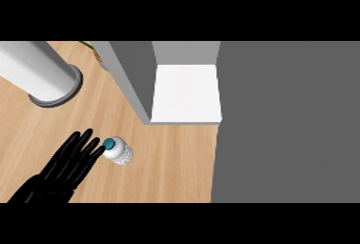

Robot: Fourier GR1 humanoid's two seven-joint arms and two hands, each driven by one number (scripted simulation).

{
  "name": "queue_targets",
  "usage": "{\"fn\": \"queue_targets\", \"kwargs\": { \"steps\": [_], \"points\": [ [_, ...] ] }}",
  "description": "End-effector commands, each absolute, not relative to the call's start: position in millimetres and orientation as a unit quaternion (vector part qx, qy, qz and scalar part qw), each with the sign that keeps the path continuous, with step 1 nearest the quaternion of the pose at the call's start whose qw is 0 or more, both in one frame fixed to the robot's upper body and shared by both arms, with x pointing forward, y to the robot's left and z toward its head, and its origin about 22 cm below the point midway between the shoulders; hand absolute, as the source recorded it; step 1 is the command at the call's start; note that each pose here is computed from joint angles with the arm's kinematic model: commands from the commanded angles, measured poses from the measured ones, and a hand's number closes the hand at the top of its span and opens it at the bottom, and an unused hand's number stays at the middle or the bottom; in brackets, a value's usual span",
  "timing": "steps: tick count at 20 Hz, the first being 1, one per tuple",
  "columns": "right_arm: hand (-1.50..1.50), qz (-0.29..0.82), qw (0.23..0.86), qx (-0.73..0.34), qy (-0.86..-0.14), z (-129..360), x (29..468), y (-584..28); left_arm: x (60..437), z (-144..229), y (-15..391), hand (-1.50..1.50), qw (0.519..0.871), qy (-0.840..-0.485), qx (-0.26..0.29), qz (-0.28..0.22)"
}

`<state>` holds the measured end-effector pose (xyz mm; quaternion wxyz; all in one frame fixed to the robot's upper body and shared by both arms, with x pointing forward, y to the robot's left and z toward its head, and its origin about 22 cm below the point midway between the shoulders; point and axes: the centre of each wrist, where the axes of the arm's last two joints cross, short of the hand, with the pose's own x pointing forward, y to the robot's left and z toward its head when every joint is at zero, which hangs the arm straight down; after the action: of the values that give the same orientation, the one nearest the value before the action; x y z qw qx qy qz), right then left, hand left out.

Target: Pick up the bottled water, place it into the cabinet and close the cabinet

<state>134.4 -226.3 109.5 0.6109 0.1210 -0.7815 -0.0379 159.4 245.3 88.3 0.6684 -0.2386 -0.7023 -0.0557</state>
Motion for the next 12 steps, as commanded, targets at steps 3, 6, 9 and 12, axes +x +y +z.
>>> {"fn": "queue_targets", "kwargs": {
  "steps": [3, 6, 9, 12],
  "points": [
    [-1.5, -0.049, 0.614, 0.132, -0.777, 98, 104, -223, 146, 88, 259, -1.5, 0.678, -0.691, -0.244, -0.057],
    [-1.5, -0.05, 0.615, 0.127, -0.777, 98, 111, -229, 147, 64, 286, -1.5, 0.669, -0.702, -0.239, -0.051],
    [-1.5, -0.045, 0.614, 0.133, -0.776, 74, 111, -225, 131, 76, 300, -1.5, 0.673, -0.704, -0.22, -0.057],
    [-1.5, -0.046, 0.61, 0.131, -0.78, 70, 116, -228, 122, 73, 279, -1.5, 0.675, -0.7, -0.228, -0.047]
  ]
}}
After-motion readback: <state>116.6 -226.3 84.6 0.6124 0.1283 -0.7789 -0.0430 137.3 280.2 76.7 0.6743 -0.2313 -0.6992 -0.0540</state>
